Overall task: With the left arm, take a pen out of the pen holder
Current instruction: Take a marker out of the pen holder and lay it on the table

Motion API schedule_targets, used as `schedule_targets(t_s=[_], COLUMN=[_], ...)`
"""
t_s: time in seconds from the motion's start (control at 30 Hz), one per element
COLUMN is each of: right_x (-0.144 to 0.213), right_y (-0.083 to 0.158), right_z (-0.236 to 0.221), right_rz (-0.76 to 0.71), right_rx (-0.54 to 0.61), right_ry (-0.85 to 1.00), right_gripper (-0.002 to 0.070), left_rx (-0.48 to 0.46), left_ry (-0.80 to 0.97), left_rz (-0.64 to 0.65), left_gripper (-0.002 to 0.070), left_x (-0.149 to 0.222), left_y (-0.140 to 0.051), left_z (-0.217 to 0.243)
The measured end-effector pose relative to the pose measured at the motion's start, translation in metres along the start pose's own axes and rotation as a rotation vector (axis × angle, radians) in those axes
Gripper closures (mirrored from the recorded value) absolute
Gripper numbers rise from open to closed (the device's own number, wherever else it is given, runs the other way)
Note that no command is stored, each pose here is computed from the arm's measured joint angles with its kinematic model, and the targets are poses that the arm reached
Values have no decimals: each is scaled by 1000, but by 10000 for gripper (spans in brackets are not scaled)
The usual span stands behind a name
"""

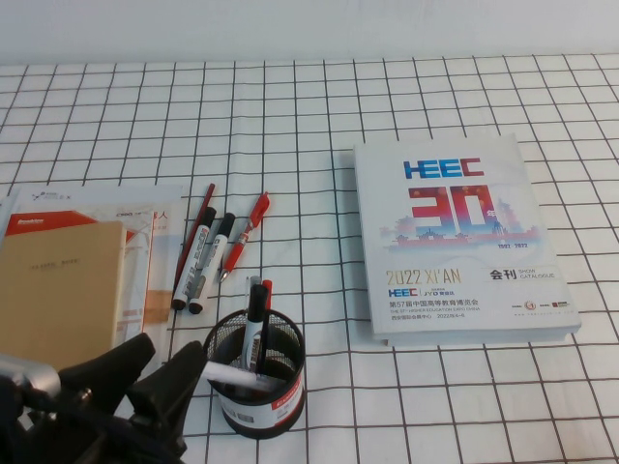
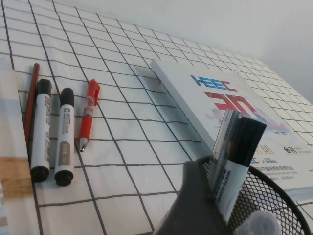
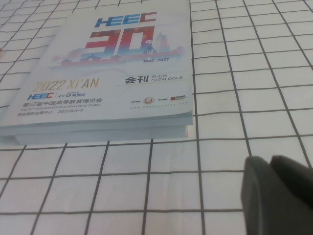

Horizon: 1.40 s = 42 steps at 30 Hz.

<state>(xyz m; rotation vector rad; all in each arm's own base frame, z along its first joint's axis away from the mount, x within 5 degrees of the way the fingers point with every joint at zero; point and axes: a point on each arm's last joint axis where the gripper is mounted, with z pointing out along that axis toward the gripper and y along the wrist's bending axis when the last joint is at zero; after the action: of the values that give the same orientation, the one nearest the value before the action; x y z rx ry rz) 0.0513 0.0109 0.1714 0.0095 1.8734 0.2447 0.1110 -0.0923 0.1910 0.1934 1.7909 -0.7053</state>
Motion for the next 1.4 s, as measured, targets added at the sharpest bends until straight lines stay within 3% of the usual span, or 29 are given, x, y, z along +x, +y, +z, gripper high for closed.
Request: schedule_targets(t_s=[1.4], right_x=[0], right_y=[0], right_z=[0], right_rz=[0], right_rx=[0], right_ry=[0], right_gripper=[691], left_rx=[-63], left_ry=[-16], left_rz=[-153], left_gripper=[223], left_x=[23], left_y=[3], left_z=[47])
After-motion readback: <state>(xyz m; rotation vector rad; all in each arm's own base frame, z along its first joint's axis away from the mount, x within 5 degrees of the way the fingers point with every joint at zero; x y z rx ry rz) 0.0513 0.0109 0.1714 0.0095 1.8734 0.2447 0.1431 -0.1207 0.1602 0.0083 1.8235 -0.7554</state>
